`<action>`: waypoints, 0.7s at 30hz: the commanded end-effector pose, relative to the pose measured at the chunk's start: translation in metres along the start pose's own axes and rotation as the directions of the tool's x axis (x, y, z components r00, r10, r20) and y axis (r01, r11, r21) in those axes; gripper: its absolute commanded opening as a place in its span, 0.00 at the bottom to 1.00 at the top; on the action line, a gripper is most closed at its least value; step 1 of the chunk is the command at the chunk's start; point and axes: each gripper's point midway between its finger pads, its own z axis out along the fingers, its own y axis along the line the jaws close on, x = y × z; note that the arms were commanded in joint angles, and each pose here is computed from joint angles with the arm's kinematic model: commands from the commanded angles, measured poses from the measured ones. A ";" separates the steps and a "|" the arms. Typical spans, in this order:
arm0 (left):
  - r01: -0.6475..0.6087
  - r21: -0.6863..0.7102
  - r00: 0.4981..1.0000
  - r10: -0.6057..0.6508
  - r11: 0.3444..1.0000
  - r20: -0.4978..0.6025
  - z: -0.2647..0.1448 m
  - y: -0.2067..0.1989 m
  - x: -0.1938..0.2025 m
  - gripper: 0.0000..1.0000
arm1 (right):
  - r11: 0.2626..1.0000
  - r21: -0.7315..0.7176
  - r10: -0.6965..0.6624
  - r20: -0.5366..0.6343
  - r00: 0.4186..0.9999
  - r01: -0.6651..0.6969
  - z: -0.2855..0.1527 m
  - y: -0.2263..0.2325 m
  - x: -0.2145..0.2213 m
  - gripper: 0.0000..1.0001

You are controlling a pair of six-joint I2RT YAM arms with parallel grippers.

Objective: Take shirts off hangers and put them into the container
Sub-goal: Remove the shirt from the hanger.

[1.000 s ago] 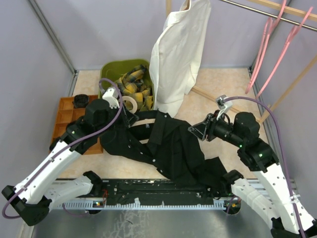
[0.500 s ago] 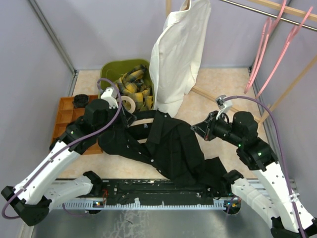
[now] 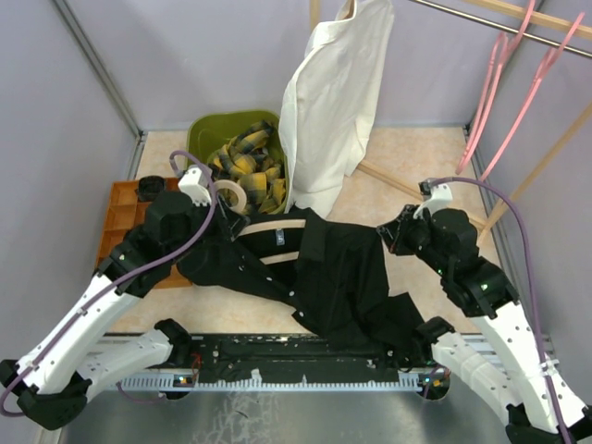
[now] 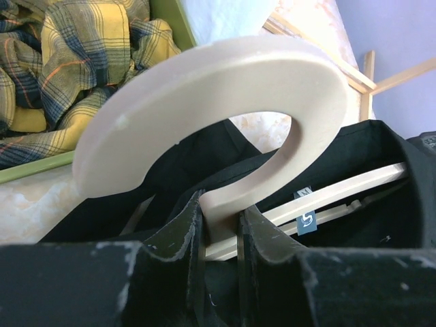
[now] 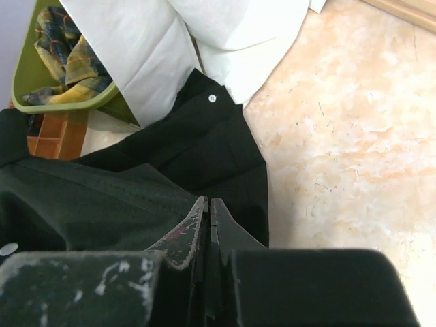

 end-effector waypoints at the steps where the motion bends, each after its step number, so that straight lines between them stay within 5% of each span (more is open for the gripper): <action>1: -0.015 -0.018 0.996 0.017 1.000 0.090 -0.011 0.002 -0.023 0.00 | 1.000 0.025 -0.009 0.052 0.999 0.008 -0.003 -0.002 -0.015 0.08; 5: -0.009 -0.017 0.996 0.010 1.000 0.086 -0.009 0.001 -0.022 0.00 | 0.992 -0.124 -0.002 0.123 0.992 0.017 -0.015 0.028 -0.035 0.43; 9: -0.009 -0.019 0.998 0.010 1.000 0.065 -0.004 0.001 -0.018 0.00 | 0.949 -0.311 0.010 0.155 0.988 0.040 -0.030 0.065 -0.048 0.55; 13: -0.009 -0.005 0.999 0.009 1.000 0.046 0.000 -0.002 -0.015 0.00 | 0.875 -0.483 0.000 0.049 0.999 0.024 -0.032 0.100 -0.038 0.61; 21: -0.002 0.035 1.000 0.001 0.999 0.020 0.006 -0.011 -0.012 0.00 | 0.933 -0.332 -0.162 -0.038 0.986 0.140 -0.002 0.100 -0.015 0.70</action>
